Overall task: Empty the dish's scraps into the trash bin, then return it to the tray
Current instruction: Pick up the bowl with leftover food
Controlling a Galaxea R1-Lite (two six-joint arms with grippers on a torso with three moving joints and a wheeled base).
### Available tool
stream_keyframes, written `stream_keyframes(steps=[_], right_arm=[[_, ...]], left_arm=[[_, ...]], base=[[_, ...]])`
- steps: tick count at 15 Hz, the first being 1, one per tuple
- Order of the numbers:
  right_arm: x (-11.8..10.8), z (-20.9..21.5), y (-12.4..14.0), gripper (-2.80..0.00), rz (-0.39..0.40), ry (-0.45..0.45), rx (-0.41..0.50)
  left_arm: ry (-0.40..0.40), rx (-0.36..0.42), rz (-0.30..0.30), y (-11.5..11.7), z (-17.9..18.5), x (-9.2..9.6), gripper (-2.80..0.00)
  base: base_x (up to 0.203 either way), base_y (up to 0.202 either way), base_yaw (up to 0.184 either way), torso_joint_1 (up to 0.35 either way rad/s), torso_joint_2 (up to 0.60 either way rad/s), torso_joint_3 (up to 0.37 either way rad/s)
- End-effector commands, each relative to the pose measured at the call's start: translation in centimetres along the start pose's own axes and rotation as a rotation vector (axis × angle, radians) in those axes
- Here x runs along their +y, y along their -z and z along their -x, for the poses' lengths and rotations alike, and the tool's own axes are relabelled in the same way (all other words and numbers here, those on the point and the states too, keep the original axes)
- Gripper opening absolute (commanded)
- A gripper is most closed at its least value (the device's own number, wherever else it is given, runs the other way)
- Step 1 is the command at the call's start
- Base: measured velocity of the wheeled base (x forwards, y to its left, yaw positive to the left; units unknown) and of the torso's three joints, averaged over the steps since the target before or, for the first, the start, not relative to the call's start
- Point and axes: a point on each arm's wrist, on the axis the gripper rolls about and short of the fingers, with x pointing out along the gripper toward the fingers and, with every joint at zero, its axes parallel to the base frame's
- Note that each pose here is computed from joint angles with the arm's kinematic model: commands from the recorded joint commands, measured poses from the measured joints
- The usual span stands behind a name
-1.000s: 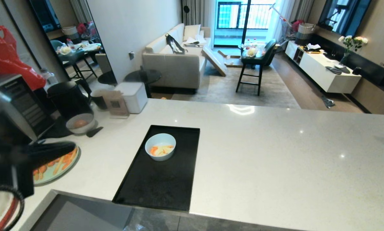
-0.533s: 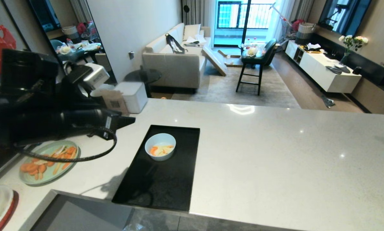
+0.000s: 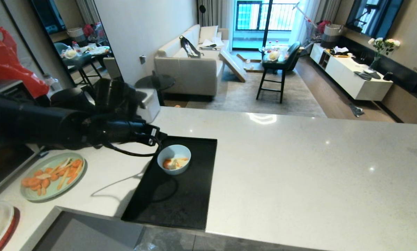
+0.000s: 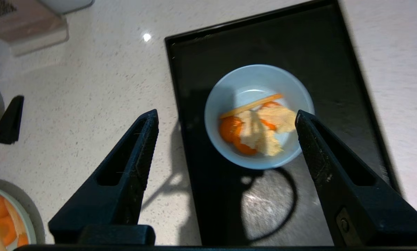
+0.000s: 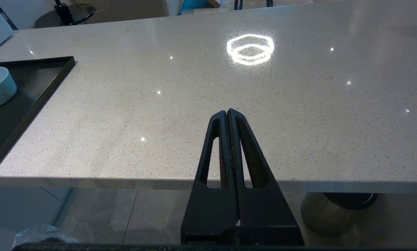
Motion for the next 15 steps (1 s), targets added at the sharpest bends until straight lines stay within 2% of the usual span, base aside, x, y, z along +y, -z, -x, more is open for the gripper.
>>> stream_keyframes(steps=[1,5,9,15], right_arm=[[0.0,0.0,0.0,-2.80,0.000,0.000,-0.001],[0.0,0.0,0.0,-2.80,0.000,0.000,-0.001],[0.0,0.0,0.0,-2.80,0.000,0.000,-0.001],[0.0,0.0,0.0,-2.80,0.001,0.000,-0.001]], left_arm=[[-0.033,0.083,0.004,1.6,-4.1,0.4,0.00],[-0.069,0.120,0.015,2.4,-7.6,2.1,0.00],[-0.096,0.143,0.030,3.1,-9.1,3.4,0.00],[-0.096,0.163,0.032,3.7,-9.6,3.5,0.00]], base=[[0.000,0.000,0.000,0.000,0.00,0.000],[0.000,0.000,0.000,0.000,0.00,0.000],[0.000,0.000,0.000,0.000,0.00,0.000],[0.000,0.000,0.000,0.000,0.00,0.000]])
